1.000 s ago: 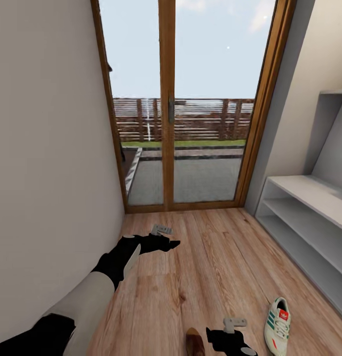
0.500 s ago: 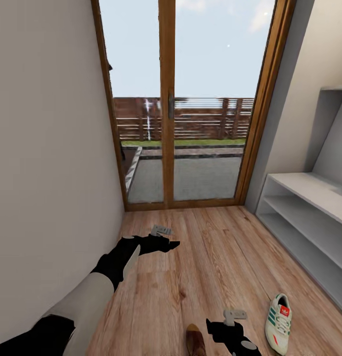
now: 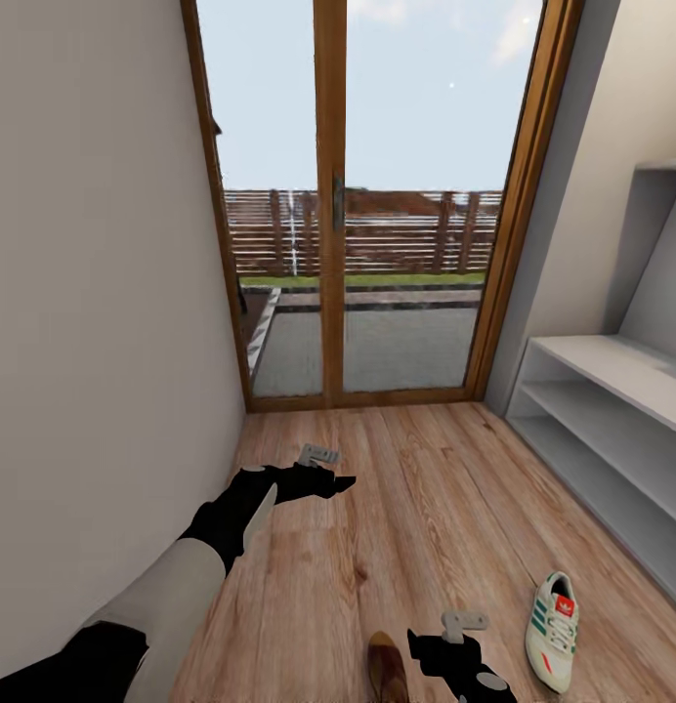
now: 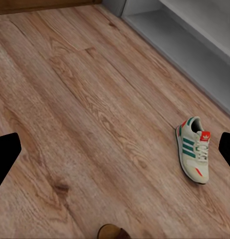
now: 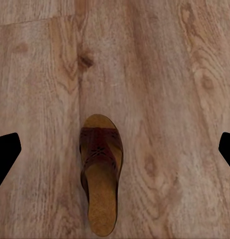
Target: Pick up the two gym shoes and the two sandals from the corridor floor and place them onto the hallstand (shoe rack) in the corridor, making sure they are on the rack and not on the floor. Arrange them so the two gym shoes are next to each other and the two sandals are next to each other.
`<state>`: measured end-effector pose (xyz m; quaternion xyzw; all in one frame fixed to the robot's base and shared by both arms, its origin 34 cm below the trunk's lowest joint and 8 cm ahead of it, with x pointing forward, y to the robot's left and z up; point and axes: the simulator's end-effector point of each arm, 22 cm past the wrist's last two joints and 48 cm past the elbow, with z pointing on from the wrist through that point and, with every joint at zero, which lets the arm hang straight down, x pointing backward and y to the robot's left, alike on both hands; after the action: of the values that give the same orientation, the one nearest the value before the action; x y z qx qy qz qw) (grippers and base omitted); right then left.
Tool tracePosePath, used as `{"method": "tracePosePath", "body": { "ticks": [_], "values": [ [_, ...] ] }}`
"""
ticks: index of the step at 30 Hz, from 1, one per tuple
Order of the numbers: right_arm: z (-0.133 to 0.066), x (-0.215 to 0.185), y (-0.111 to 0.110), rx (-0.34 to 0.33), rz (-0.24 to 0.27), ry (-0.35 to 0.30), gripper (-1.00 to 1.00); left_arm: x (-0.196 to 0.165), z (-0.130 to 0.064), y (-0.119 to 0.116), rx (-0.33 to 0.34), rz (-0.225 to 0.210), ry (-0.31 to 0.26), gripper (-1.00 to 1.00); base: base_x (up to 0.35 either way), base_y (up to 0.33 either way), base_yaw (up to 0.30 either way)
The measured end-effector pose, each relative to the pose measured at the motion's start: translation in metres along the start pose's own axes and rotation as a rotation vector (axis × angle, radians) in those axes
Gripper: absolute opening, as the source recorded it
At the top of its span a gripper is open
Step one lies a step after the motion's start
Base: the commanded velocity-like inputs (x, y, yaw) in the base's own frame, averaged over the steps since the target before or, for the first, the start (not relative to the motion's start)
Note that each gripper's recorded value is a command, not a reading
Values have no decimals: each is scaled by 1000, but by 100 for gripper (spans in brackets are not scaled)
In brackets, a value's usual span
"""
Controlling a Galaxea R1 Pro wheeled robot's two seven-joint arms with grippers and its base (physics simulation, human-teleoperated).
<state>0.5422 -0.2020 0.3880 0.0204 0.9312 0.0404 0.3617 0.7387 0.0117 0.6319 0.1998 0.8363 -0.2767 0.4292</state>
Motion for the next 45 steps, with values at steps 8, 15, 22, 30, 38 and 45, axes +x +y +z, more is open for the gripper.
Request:
{"method": "tracePosePath", "body": {
  "ticks": [8, 15, 22, 30, 38, 45],
  "values": [
    [10, 14, -2, 0, 0, 0, 100, 19, 6, 3, 1, -2, 2, 100, 0, 0, 0],
    [19, 27, -3, 0, 0, 0, 100, 35, 11, 5, 2, -3, 3, 100, 0, 0, 0],
    [28, 41, -4, 0, 0, -1, 100, 48, 16, 7, 2, -2, 1, 100, 0, 0, 0],
    [39, 57, -6, 0, 0, 2, 100, 68, 24, 10, 2, -4, 5, 100, 0, 0, 0],
    [50, 76, -9, 1, 1, 9, 100, 90, 32, 15, 4, -10, 12, 100, 0, 0, 0],
    [60, 91, -10, 2, 2, 12, 100, 112, 40, 19, 6, -17, 20, 100, 0, 0, 0]
  ]
}}
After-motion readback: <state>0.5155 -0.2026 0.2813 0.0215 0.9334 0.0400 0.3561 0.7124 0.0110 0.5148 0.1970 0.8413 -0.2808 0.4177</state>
